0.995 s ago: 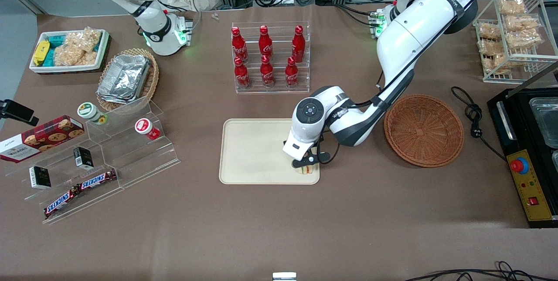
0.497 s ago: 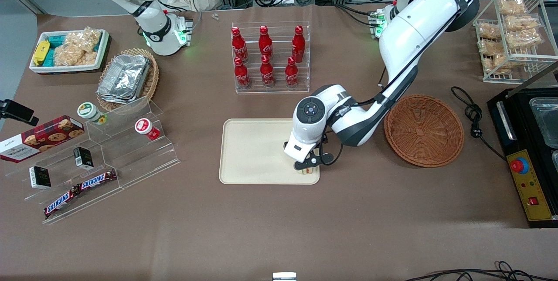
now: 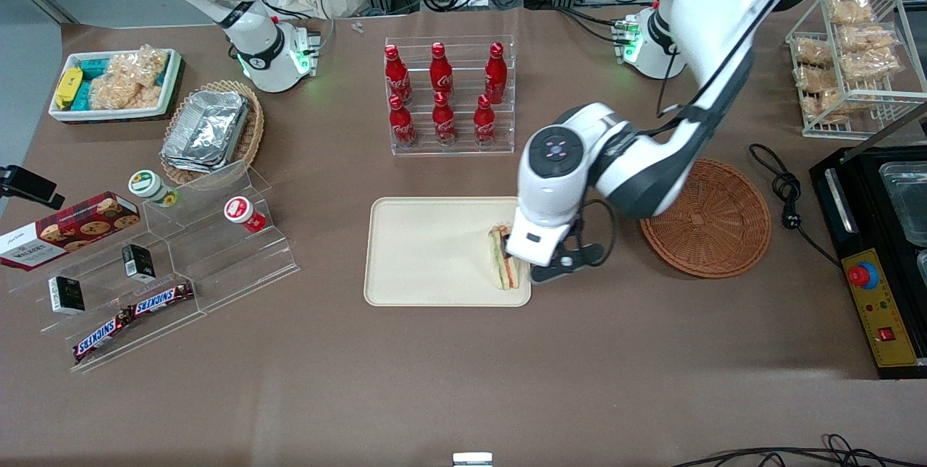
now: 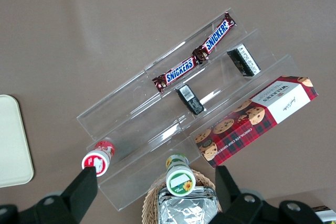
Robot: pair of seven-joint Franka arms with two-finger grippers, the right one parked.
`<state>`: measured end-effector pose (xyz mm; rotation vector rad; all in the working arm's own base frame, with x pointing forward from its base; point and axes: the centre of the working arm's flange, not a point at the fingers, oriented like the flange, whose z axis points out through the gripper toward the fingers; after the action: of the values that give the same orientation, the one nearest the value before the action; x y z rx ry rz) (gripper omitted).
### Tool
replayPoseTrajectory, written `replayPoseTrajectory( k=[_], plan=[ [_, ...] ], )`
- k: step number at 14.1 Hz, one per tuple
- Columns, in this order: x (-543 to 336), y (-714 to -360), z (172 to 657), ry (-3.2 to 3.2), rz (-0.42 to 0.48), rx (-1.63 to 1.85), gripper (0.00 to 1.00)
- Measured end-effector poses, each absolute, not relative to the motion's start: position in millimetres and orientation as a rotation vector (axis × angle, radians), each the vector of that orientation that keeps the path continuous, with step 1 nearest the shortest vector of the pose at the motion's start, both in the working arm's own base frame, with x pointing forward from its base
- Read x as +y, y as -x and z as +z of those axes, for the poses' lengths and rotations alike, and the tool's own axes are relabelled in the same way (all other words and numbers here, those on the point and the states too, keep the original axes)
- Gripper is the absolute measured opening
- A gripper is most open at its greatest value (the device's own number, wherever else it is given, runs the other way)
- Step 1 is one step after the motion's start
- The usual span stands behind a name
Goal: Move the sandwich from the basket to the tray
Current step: 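Open the left gripper and raise it away from the tray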
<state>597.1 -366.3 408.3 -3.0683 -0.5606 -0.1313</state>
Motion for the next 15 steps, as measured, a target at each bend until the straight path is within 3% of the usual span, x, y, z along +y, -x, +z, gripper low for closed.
replayPoseTrajectory(
  k=[3,8,11,15],
  plan=[
    [-316.4,-592.6,469.5,3.072,-0.023,-0.454,1.00],
    [-179.0,-574.2,537.4,3.096,0.004,-0.220,1.00],
    [-104.8,-552.0,559.7,3.083,0.043,-0.107,1.00],
    [-37.2,-550.7,563.2,3.084,0.109,0.105,1.00]
  ],
)
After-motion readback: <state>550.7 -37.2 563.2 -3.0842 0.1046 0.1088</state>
